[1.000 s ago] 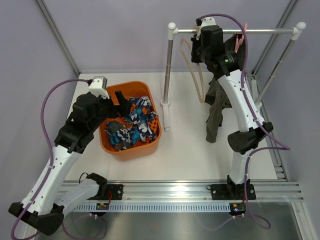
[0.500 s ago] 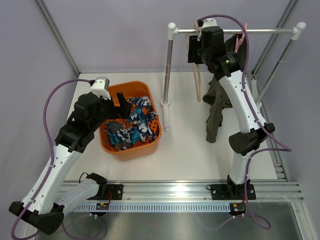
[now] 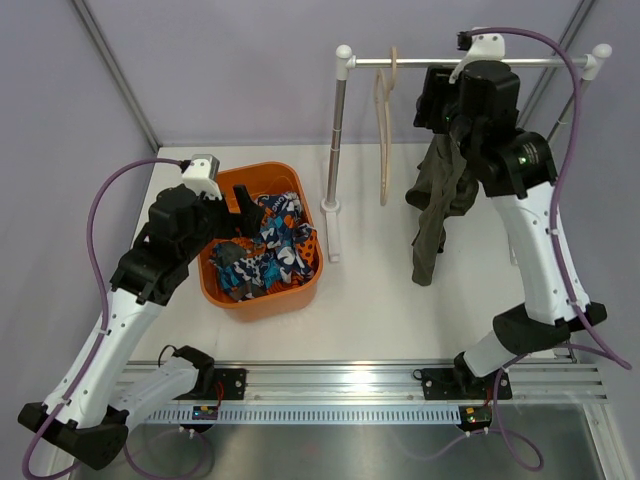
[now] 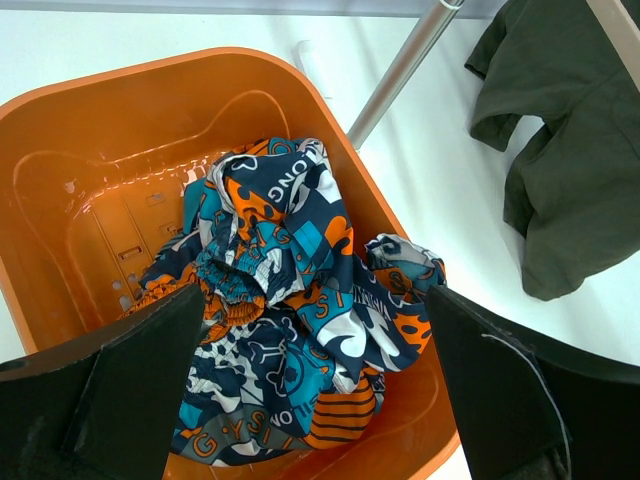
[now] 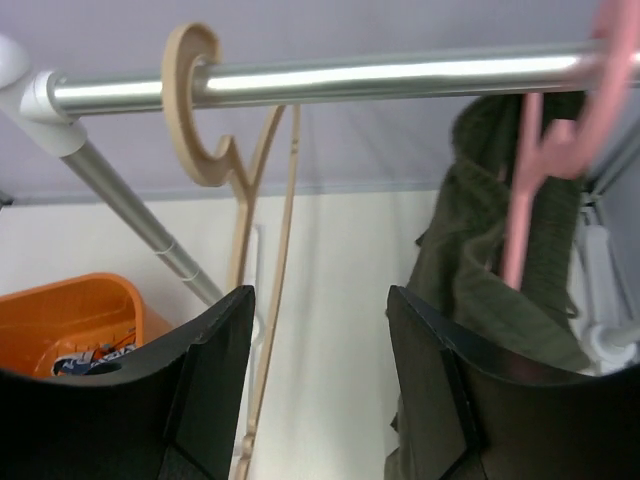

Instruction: Remove the shorts from the hanger

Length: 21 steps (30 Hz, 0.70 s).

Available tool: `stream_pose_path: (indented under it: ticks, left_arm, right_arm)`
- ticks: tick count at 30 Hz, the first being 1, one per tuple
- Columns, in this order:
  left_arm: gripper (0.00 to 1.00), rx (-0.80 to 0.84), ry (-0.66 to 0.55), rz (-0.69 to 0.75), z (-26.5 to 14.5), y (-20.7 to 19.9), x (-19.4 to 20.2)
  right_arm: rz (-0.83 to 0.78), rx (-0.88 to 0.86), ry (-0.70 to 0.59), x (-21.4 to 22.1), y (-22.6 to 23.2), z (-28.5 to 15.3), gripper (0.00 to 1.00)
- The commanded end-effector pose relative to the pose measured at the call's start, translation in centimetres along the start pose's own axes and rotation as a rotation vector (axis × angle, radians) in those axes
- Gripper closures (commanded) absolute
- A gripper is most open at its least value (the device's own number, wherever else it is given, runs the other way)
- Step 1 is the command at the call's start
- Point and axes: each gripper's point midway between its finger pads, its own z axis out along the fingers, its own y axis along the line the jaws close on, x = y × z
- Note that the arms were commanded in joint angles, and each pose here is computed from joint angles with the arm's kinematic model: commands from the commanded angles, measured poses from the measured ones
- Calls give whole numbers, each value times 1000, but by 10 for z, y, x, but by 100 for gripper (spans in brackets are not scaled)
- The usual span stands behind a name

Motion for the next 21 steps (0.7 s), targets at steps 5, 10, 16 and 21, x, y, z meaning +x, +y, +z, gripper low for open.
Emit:
stream_pose_path:
  ticks: [5, 10, 16, 21]
  left_arm:
    - [2, 34, -18, 15, 4, -6, -4]
    - [2, 33, -18, 16, 4, -5, -4]
    - [2, 39, -16, 18, 4, -6, -3]
    - [2, 37, -7, 19, 7, -6, -1]
  right_arm:
    - [56, 282, -69, -14, -77, -9, 36]
    - [76, 309, -64, -7, -104, 8, 36]
    - [106, 315, -74, 2, -129, 35, 37]
    - [127, 293, -81, 2, -129, 54, 37]
